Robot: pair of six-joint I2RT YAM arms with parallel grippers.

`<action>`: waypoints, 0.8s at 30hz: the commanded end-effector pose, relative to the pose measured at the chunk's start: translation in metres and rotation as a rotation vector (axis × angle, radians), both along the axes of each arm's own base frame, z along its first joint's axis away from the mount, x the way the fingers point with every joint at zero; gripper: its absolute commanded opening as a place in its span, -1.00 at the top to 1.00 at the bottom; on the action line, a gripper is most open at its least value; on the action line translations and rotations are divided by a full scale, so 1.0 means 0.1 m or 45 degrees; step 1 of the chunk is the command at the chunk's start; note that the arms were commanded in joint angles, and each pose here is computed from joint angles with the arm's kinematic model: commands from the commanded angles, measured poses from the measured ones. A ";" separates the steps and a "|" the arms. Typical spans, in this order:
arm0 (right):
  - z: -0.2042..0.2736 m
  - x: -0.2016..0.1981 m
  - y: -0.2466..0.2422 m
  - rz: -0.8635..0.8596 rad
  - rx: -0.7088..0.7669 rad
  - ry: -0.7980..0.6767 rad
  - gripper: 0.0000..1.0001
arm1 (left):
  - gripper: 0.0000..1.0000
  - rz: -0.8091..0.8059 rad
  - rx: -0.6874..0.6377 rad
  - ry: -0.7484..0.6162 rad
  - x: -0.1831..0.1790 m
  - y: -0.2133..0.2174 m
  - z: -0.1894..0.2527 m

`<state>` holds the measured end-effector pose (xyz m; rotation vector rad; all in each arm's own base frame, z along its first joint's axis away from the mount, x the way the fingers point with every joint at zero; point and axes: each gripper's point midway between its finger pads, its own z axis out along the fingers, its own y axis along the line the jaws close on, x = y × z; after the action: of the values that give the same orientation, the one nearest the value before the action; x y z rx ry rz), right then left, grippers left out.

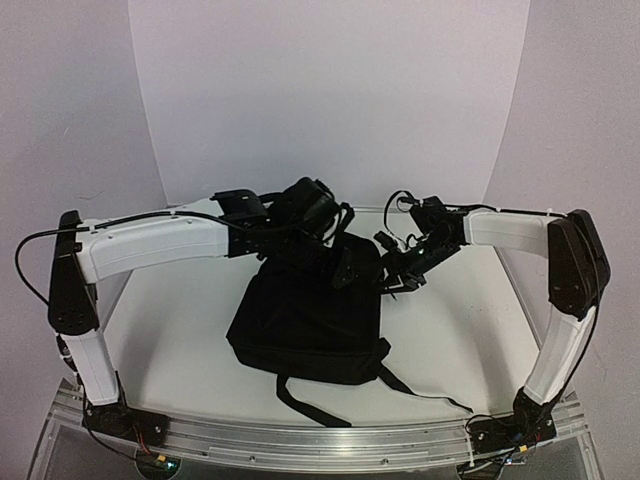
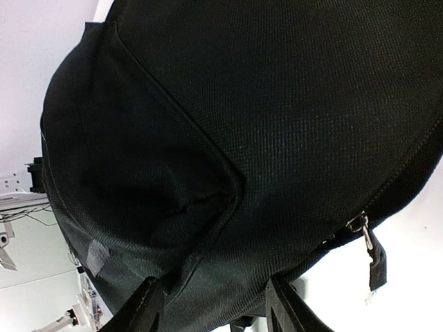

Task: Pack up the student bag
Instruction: Zip the student bag at the center of the board.

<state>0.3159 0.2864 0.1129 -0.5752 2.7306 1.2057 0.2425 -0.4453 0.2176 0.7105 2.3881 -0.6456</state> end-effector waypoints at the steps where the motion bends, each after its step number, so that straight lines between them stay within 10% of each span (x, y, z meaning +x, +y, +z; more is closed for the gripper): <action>1: -0.02 0.00 0.12 -0.004 0.101 0.075 0.02 | 0.06 -0.026 0.227 -0.129 0.03 -0.07 -0.05; 24: 0.11 -0.08 0.22 0.002 0.229 0.149 0.04 | 0.26 0.014 0.524 -0.224 0.22 -0.27 -0.42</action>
<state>0.3152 0.2997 0.1115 -0.4738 2.7107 1.4102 0.2535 -0.4749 0.1638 0.9077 2.4183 -0.1310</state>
